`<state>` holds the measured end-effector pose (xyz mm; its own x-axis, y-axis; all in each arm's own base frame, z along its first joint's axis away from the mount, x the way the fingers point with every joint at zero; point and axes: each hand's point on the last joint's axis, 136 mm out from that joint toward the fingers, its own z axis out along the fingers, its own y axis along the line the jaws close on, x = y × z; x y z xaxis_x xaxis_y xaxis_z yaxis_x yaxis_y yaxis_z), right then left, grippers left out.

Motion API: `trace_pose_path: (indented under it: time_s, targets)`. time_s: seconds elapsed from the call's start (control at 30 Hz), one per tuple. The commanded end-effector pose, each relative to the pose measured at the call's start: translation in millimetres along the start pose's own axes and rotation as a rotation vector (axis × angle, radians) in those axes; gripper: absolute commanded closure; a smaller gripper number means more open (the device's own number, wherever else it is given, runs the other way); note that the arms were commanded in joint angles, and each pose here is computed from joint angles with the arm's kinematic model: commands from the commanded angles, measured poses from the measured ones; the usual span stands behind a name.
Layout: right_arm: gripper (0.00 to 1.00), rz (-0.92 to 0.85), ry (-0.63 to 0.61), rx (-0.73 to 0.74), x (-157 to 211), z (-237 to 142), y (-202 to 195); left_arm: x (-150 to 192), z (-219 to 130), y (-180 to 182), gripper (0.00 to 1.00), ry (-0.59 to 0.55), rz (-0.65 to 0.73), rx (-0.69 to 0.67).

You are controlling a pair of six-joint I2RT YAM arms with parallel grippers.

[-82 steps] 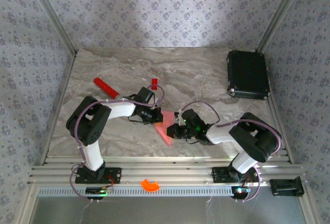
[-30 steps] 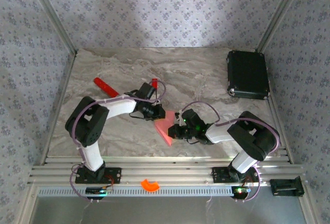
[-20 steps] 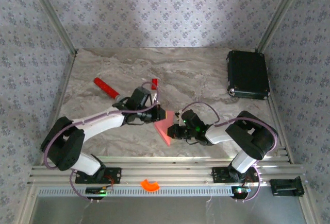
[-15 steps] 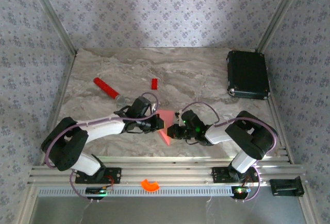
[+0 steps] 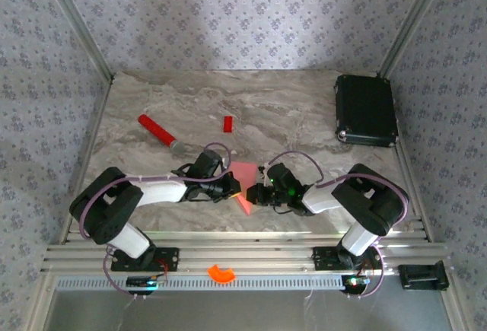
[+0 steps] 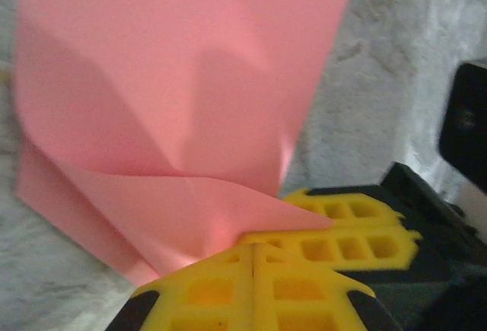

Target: Fold a paper plane with a square sheet of paper (pick it up from the middle)

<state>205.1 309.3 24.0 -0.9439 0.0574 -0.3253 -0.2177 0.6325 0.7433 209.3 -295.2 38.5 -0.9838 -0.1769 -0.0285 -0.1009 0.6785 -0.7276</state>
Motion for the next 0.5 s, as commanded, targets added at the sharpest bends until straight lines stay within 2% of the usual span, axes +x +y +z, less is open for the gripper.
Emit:
trace_pose_path:
  time_s: [0.0,0.1,0.17,0.47]
  targets:
    - [1.0,0.032,0.056,0.1,24,7,-29,7,3,34,0.95,0.008,-0.007,-0.133]
    - [1.0,0.033,0.059,0.101,25,7,-30,13,0,61,0.96,0.011,-0.012,-0.235]
    - [1.0,0.033,0.059,0.102,26,7,-30,13,-4,64,0.96,0.01,0.001,-0.258]
    - [0.99,0.038,0.053,0.107,25,7,-31,-8,-24,-17,0.93,-0.026,0.124,-0.09]
